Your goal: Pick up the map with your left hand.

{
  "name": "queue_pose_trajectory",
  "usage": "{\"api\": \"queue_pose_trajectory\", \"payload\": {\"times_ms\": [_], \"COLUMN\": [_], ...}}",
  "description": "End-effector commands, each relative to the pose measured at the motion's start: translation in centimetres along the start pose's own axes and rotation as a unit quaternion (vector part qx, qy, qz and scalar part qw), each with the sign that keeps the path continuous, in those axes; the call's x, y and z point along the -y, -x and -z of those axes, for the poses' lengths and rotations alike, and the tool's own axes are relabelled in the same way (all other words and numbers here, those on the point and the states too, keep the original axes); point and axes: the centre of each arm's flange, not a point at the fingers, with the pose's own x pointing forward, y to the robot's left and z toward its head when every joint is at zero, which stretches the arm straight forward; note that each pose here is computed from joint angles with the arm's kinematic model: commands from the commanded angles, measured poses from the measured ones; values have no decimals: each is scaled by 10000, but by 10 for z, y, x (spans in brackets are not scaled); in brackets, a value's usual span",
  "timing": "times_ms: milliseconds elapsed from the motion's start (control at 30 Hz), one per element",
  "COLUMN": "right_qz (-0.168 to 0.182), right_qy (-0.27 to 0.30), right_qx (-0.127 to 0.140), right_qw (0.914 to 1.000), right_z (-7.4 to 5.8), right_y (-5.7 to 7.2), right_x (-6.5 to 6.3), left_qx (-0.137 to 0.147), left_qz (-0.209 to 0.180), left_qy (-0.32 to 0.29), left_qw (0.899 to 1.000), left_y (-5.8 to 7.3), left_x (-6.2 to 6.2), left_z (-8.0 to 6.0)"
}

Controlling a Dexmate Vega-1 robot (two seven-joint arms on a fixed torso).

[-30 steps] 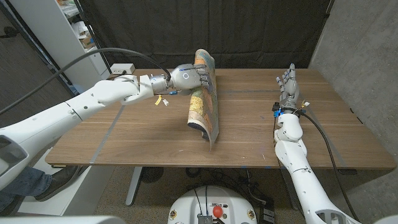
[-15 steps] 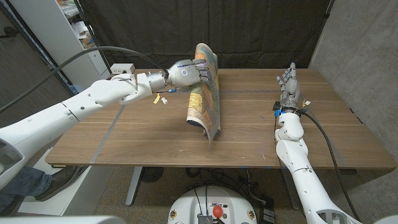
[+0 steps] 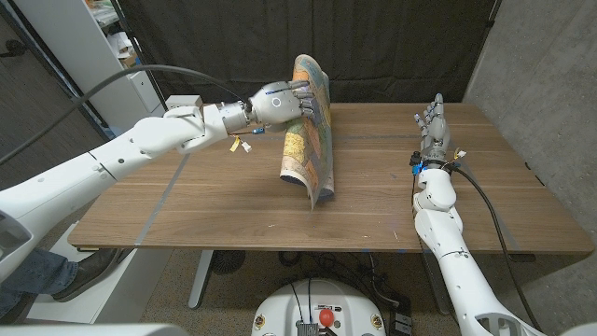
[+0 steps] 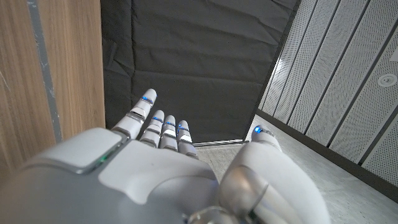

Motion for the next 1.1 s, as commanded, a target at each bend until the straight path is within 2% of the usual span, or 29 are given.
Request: {"api": "queue_pose_trajectory", "payload": {"times_ms": [33, 467, 1100], "right_qz": [-25, -46, -8], "right_qy": [4, 3, -20], "right_qx": [-19, -39, -50], "right_qw": [10000, 10000, 10000], "right_z": [2, 6, 4], "right_y": [-5, -8, -6], "right_x": [-5, -11, -13], "left_qx": [-152, -277, -433], "left_qz": [-86, -181, -331], "left_qy": [-128, -212, -297], "left_qw": [9998, 9992, 9981], "left_y": [0, 0, 5], "left_x": [-4, -16, -27], "left_z": [9, 26, 30]}}
